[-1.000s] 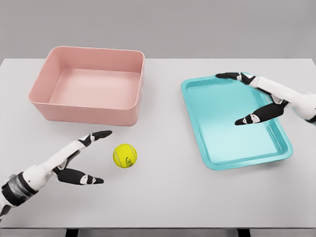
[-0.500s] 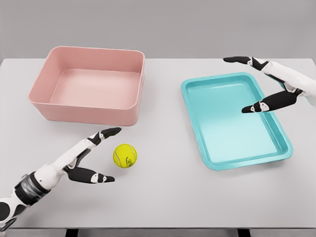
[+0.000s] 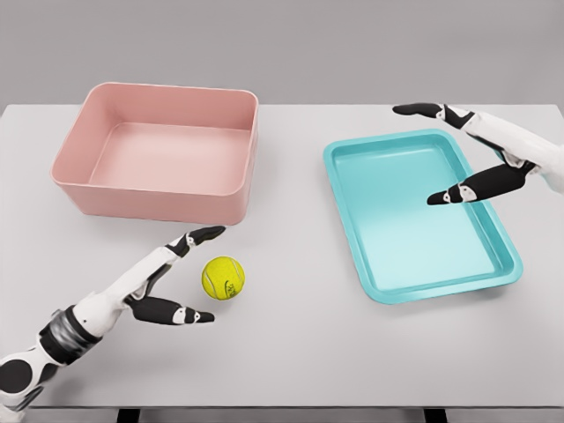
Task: Put the tennis from the blue tray into the pink basket with both arms
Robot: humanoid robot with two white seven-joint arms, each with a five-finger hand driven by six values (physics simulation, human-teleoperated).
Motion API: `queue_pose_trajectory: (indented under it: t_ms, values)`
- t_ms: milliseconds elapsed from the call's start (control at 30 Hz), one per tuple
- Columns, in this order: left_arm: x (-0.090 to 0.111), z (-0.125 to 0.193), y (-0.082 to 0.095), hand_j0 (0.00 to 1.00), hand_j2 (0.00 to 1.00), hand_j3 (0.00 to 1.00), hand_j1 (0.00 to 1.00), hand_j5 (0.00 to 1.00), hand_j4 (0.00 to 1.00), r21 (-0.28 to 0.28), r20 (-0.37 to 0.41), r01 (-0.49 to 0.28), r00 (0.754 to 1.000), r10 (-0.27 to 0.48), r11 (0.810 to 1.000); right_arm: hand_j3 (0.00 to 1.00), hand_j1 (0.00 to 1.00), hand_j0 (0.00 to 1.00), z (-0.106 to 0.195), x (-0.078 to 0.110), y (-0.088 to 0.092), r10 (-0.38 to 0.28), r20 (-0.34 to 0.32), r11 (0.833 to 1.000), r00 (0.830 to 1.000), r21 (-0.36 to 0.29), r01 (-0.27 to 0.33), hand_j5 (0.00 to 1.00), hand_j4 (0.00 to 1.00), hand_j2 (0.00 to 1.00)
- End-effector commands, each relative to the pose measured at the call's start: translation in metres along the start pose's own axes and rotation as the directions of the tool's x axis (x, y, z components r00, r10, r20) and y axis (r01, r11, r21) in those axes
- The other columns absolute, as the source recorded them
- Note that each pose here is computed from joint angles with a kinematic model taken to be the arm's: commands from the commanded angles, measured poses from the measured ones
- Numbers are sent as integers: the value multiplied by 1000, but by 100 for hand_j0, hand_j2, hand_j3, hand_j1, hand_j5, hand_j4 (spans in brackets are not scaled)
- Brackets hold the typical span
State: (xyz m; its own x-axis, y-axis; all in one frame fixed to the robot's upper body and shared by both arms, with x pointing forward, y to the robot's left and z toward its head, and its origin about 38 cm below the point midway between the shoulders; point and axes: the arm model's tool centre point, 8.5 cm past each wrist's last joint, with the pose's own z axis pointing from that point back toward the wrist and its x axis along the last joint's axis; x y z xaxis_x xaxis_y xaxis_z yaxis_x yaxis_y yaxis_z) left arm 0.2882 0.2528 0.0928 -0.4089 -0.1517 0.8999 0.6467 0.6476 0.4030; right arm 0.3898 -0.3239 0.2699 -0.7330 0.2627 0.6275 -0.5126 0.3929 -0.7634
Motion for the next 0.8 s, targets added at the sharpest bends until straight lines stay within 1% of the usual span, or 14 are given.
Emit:
queue_pose_trajectory:
  t_ms: [0, 33, 233, 333, 400, 433, 567, 633, 667, 767]
  values:
    - [-5, 0, -1, 100, 100, 100, 100, 100, 100, 4, -10, 0, 1000, 0, 1000, 100, 100, 100, -1, 1, 0, -8, 7, 1000, 1000, -6, 8, 100, 100, 100]
    - [-6, -5, -3, 100, 100, 100, 100, 100, 100, 8, -2, 5, 1000, -5, 1000, 100, 100, 100, -1, 1, 0, -8, 7, 1000, 1000, -6, 8, 100, 100, 100]
    - [-12, -7, -4, 100, 100, 100, 100, 100, 100, 9, -43, 4, 999, -4, 1000, 100, 100, 100, 0, 0, 1, -10, 3, 1000, 1000, -5, 10, 100, 100, 100]
    - [-19, -6, -6, 100, 100, 100, 100, 100, 100, 12, -89, -6, 996, 7, 1000, 100, 100, 100, -2, -1, 3, -15, 8, 1000, 1000, -8, 15, 100, 100, 100]
    - [-21, -6, -6, 100, 100, 100, 100, 100, 100, 12, -107, -10, 994, 11, 1000, 100, 100, 100, -3, -1, 3, -13, 6, 1000, 1000, -6, 13, 100, 100, 100]
    - [-23, -6, -6, 99, 99, 99, 99, 99, 99, 12, -126, -12, 992, 14, 1000, 100, 100, 100, -3, -1, 3, -13, 6, 1000, 1000, -6, 13, 100, 100, 100]
    - [-24, -6, -7, 99, 99, 99, 99, 99, 99, 16, -129, -19, 991, 21, 1000, 100, 100, 100, -4, 1, 3, -12, 12, 1000, 1000, -3, 12, 100, 100, 100]
    - [-24, -10, -10, 99, 99, 99, 99, 99, 99, 25, -125, -34, 992, 36, 999, 100, 100, 100, -4, 1, 4, -11, 10, 1000, 1000, -1, 11, 100, 100, 100]
    - [-26, -9, -9, 99, 99, 99, 99, 99, 99, 31, -142, -44, 989, 48, 999, 100, 100, 100, -3, 0, 6, -9, 1, 1000, 1000, 7, 9, 100, 100, 100]
    - [-26, -9, -9, 99, 99, 99, 99, 99, 99, 42, -144, -65, 987, 70, 997, 100, 100, 100, -3, 0, 7, -9, 2, 1000, 1000, 8, 9, 100, 100, 100]
